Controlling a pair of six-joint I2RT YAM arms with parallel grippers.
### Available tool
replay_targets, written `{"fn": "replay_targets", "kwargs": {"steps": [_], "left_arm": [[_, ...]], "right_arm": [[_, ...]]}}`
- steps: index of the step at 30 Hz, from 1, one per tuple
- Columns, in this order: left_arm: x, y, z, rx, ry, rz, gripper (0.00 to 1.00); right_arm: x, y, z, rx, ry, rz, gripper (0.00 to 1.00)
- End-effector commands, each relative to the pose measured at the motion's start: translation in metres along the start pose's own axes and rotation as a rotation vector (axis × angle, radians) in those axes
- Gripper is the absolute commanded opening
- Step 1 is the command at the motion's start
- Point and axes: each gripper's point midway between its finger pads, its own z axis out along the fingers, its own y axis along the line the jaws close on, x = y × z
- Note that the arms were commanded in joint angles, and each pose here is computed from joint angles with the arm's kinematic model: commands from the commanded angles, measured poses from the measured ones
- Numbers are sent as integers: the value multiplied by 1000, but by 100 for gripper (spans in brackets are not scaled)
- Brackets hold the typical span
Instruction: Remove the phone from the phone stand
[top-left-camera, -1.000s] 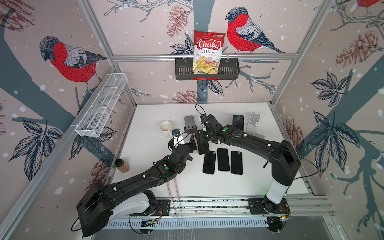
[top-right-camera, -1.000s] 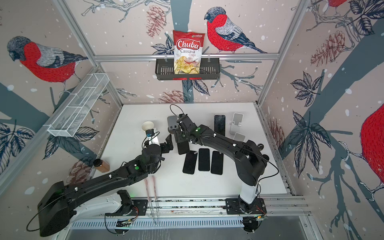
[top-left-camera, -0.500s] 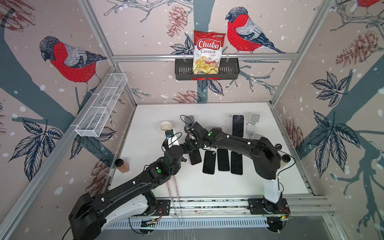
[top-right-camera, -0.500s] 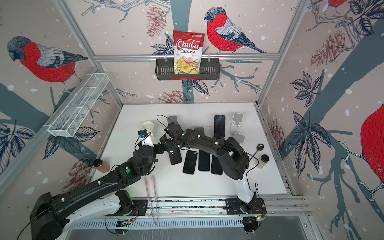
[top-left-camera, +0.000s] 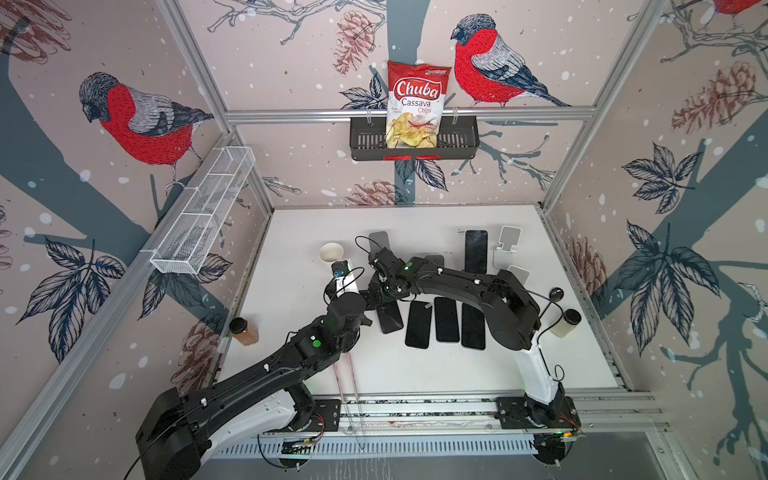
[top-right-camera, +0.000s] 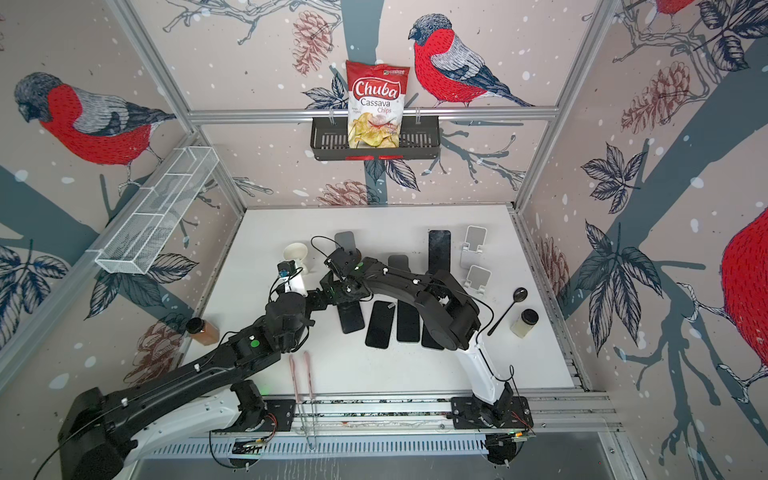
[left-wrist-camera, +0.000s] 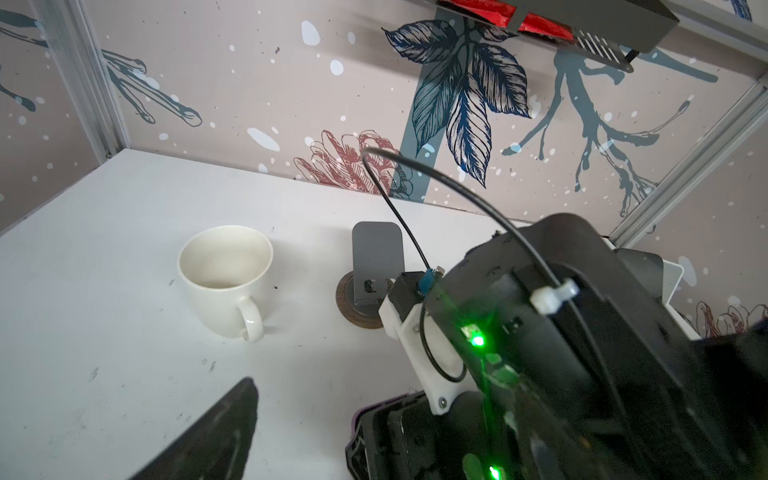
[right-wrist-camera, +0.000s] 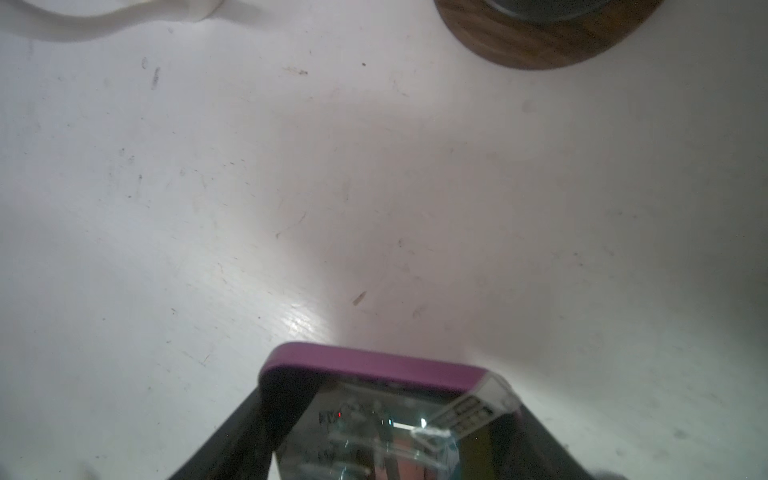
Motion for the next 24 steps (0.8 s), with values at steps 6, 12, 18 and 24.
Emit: {"fn": "replay_targets", "kwargs": {"steps": [6,12,18,24], "left_arm": [[-8,-2,-3,26,-33,-37,94],[-10,-3,-4,32,-36,-45,94],[-8,-2,-3,29,-34,-48,94],[-6,-4,-1,34,-28,-45,94]], "right_arm": [[-1,-10,15,27,6,41,63],[0,-13,23,43,11,49,63],[2,-21,27,95,19,55,64],[6,-24,27,130,20,41,66]]}}
